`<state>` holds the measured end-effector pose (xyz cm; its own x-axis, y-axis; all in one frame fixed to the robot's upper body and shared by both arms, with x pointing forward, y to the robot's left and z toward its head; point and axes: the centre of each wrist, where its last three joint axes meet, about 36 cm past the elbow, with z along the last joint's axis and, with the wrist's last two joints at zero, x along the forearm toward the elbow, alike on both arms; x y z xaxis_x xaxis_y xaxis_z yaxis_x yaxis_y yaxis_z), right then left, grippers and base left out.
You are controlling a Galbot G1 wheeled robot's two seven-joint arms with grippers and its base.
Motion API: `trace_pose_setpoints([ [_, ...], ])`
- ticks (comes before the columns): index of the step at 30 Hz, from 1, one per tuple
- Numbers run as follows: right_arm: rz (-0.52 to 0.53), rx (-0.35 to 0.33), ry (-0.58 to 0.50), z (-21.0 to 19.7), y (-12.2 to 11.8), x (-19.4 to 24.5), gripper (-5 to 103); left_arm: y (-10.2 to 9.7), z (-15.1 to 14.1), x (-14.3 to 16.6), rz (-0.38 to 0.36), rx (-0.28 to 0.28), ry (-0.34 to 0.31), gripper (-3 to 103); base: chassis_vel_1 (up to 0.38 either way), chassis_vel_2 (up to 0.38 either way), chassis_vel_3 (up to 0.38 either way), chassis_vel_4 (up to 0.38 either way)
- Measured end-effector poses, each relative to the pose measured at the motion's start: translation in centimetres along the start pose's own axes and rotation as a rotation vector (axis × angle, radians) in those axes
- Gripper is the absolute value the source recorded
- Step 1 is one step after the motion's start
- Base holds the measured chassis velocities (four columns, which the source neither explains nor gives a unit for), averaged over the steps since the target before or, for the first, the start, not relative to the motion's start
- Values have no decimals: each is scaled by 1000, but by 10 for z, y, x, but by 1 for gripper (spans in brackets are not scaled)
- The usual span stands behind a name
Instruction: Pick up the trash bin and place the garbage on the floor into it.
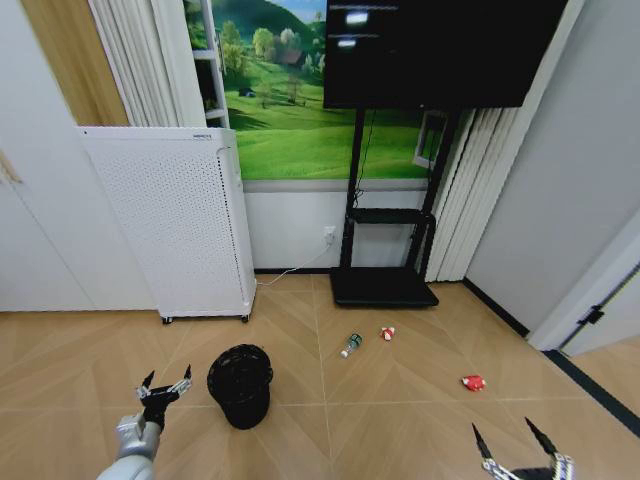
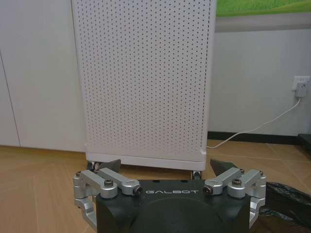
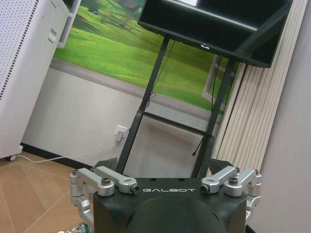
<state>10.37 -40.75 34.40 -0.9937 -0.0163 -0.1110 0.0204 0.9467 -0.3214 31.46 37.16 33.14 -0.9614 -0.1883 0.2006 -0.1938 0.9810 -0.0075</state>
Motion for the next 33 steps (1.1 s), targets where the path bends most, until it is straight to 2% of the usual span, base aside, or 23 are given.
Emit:
trace_pose_setpoints([
  [1,1,-2,5,1,2,1,100,-2,-3,-1,8,24,13,100,0,0,0,0],
  [5,1,-3,11,4,3,3,100,-3,-4,-5,11,61,36,100,0,0,0,0],
  [8,0,-3,17,5,3,4,100,2,2,-12,-13,107,76,100,0,0,0,0],
  [11,0,-5,23,7,4,6,100,4,11,-15,-24,121,102,100,0,0,0,0],
  [19,-14,-20,30,10,10,10,100,-7,21,-21,-18,140,114,100,0,0,0,0],
  [33,-19,-18,42,14,12,15,100,-21,32,-52,-13,150,118,100,0,0,0,0],
])
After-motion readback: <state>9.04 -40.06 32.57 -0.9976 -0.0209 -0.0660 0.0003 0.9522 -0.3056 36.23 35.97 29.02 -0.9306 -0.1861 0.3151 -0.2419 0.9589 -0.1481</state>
